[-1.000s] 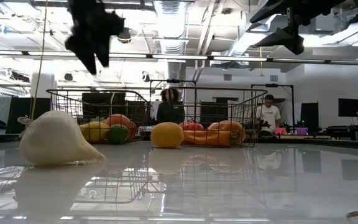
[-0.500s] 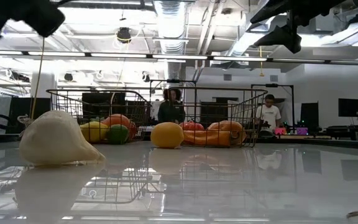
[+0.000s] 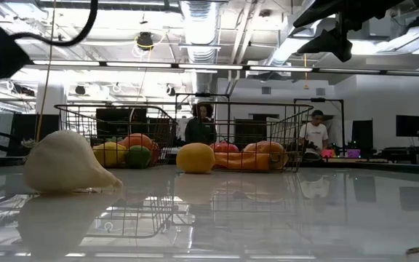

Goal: Sort produce into baskets
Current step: Put the eggplant into the right wire basket

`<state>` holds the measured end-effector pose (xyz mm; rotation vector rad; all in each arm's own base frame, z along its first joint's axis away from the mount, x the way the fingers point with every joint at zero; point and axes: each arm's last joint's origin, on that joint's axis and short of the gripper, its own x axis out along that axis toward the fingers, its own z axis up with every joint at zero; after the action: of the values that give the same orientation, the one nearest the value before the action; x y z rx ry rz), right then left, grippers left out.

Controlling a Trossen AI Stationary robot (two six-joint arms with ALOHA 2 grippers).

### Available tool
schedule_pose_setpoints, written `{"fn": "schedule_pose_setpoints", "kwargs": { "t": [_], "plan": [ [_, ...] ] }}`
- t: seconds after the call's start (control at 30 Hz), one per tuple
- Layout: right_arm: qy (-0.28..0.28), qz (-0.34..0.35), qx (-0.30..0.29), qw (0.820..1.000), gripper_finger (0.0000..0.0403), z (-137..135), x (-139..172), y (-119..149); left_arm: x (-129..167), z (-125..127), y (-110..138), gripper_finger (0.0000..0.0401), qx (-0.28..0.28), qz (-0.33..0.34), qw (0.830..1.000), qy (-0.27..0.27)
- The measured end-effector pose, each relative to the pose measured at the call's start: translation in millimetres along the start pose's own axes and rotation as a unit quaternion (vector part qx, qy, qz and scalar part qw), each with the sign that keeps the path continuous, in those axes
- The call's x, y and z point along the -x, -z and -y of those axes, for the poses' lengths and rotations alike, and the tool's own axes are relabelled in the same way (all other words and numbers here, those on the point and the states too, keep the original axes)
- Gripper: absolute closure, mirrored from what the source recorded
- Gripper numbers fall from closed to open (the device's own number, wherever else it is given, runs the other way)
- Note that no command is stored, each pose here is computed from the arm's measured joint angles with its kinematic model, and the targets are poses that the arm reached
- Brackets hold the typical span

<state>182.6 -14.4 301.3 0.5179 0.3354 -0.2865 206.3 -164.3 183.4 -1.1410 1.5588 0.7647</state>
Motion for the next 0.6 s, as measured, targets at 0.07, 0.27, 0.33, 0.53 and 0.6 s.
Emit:
{"fn": "schedule_pose_setpoints", "kwargs": {
  "t": [0.07, 0.27, 0.33, 0.53, 0.6],
  "plan": [
    [0.000, 0.000, 0.000, 1.000, 0.0102, 0, 0, 0, -9, 4, 2, 0.0111, -0.002, 0.000, 1.000, -0.003],
    [-0.003, -0.002, 0.000, 1.000, 0.0102, 0, 0, 0, -26, 9, 2, 0.0131, -0.005, 0.009, 1.000, -0.015],
    [-0.005, -0.003, 0.000, 1.000, 0.0102, 0, 0, 0, -32, 9, 2, 0.0143, -0.004, 0.015, 1.000, -0.024],
    [-0.009, -0.006, -0.003, 1.000, 0.0102, 0, 0, 0, -41, 10, 0, 0.0182, -0.015, 0.021, 0.999, -0.041],
    [-0.010, -0.006, -0.004, 1.000, 0.0102, -1, 0, 0, -41, 10, 0, 0.0200, -0.018, 0.021, 0.999, -0.042]
  ]
}}
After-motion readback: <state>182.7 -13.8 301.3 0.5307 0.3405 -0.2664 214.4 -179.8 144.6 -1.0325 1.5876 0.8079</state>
